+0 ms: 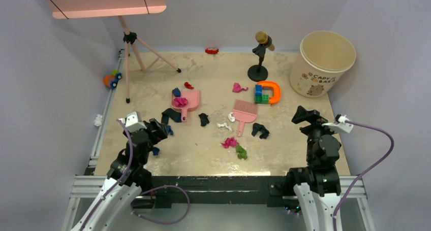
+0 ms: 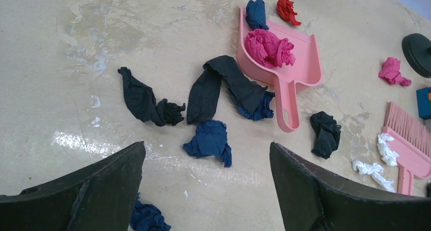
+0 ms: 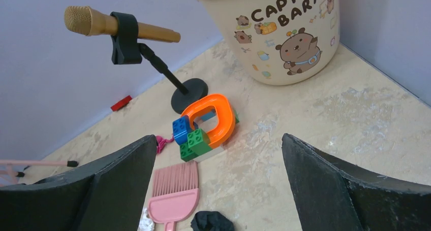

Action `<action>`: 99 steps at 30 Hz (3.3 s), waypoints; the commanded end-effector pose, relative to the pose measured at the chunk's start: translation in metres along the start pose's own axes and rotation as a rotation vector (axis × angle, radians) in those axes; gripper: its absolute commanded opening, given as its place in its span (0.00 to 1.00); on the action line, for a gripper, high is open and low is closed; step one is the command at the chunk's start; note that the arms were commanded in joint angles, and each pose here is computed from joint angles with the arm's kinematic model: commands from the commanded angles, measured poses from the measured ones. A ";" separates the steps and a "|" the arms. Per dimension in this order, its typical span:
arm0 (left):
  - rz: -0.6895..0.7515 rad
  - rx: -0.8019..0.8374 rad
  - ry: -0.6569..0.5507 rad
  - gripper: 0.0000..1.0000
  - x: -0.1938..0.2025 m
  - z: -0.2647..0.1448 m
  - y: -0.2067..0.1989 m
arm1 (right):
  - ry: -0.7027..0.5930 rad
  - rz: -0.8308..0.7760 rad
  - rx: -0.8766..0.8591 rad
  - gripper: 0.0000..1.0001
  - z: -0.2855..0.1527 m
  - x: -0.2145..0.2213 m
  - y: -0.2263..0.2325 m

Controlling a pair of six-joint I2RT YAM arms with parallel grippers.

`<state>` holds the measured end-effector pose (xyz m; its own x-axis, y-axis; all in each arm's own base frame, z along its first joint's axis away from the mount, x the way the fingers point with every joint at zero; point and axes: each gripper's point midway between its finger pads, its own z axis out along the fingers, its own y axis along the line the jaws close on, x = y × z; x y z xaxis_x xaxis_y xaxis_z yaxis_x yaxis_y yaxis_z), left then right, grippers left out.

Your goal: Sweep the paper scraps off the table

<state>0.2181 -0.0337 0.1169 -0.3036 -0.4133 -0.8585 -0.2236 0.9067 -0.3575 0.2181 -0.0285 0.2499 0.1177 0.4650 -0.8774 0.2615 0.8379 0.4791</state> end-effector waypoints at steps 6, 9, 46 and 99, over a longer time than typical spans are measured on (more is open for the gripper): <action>-0.027 0.001 -0.025 0.94 -0.013 -0.002 -0.006 | 0.000 0.003 -0.017 0.98 0.001 -0.004 0.005; -0.037 -0.010 -0.026 0.93 -0.012 -0.002 -0.003 | 0.009 0.000 -0.023 0.98 0.001 -0.002 0.007; 0.157 0.246 0.188 0.89 0.012 0.022 -0.074 | 0.530 -0.259 -0.204 0.94 0.043 0.139 0.120; 0.307 0.141 0.277 0.78 0.007 0.053 -0.104 | 0.754 -0.190 -0.080 0.74 -0.009 0.239 0.131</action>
<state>0.2959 -0.1297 0.1307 -0.6191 -0.0985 -0.7791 0.0172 0.9902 -0.1389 0.2686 0.1868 0.1063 -0.6189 0.2400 -0.7479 0.0030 0.9529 0.3033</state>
